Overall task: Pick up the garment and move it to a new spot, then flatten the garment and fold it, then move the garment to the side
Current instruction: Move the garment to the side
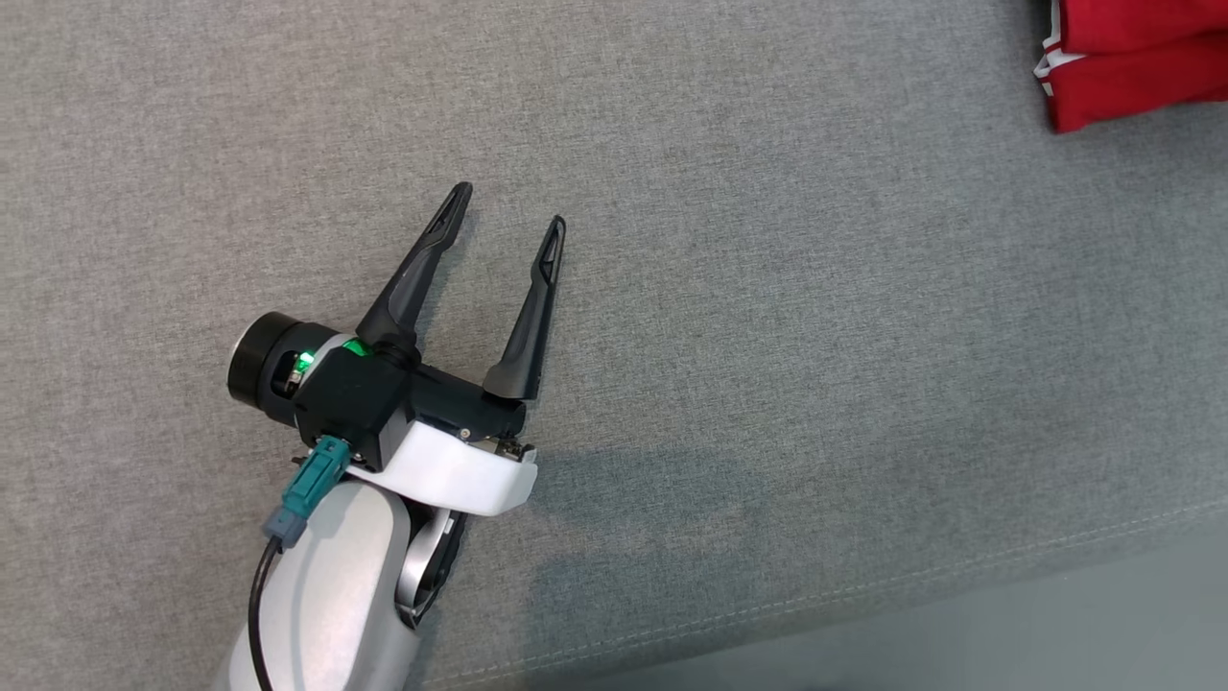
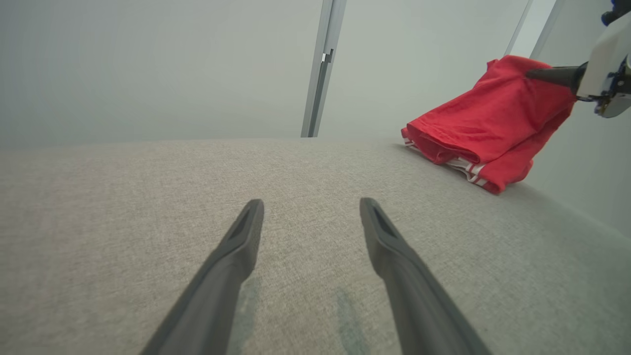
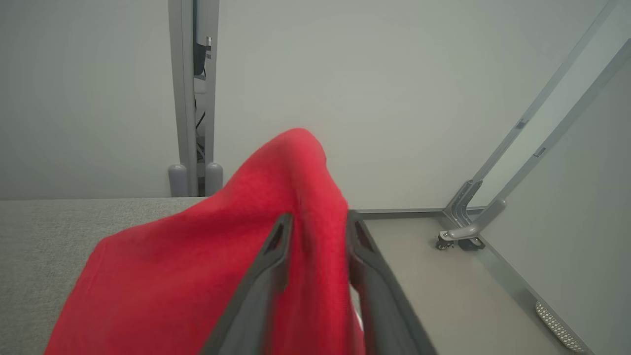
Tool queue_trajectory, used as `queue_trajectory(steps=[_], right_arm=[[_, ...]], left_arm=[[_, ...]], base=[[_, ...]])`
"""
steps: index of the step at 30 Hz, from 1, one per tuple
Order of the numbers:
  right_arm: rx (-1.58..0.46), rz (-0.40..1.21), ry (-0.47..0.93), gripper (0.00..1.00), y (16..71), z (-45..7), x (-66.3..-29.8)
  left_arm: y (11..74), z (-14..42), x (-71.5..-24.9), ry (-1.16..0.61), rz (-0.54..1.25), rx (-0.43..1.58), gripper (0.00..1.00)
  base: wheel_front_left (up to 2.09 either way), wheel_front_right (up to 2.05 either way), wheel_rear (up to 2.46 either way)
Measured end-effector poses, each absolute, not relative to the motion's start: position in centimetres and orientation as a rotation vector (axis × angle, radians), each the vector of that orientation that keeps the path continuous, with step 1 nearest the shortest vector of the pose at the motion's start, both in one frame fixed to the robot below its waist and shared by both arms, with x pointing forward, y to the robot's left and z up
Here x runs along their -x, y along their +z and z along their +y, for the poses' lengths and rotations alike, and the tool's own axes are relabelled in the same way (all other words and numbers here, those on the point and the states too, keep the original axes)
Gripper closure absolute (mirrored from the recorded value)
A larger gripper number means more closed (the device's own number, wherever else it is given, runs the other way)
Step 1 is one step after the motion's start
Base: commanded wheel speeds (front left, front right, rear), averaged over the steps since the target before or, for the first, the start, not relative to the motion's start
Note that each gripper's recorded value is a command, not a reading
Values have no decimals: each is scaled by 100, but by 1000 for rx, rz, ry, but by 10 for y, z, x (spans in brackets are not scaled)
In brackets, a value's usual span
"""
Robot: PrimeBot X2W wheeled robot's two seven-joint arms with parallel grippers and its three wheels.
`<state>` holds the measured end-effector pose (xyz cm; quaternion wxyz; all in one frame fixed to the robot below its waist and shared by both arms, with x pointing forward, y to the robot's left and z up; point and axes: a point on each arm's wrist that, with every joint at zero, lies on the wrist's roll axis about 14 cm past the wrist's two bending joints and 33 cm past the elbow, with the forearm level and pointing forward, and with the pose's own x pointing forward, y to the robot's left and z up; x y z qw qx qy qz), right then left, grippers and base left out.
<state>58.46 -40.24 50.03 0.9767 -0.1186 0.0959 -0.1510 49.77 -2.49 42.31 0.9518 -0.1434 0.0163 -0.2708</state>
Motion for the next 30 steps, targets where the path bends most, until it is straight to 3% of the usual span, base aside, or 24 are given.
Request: queue_trajectory(steps=[8, 21, 30], right_arm=[[353, 159, -324, 0, 517, -412, -580], [235, 32, -146, 0, 522, -306, -579], [134, -48, 8, 0, 529, -239, -547]], left_arm=[[429, -21, -498, -542, 21, 283, 0], [466, 6, -494, -451, -38, 285, 0], [497, 50, -480, -313, -90, 253, 0]], base=[[0, 0, 0], [0, 0, 0], [0, 0, 0]])
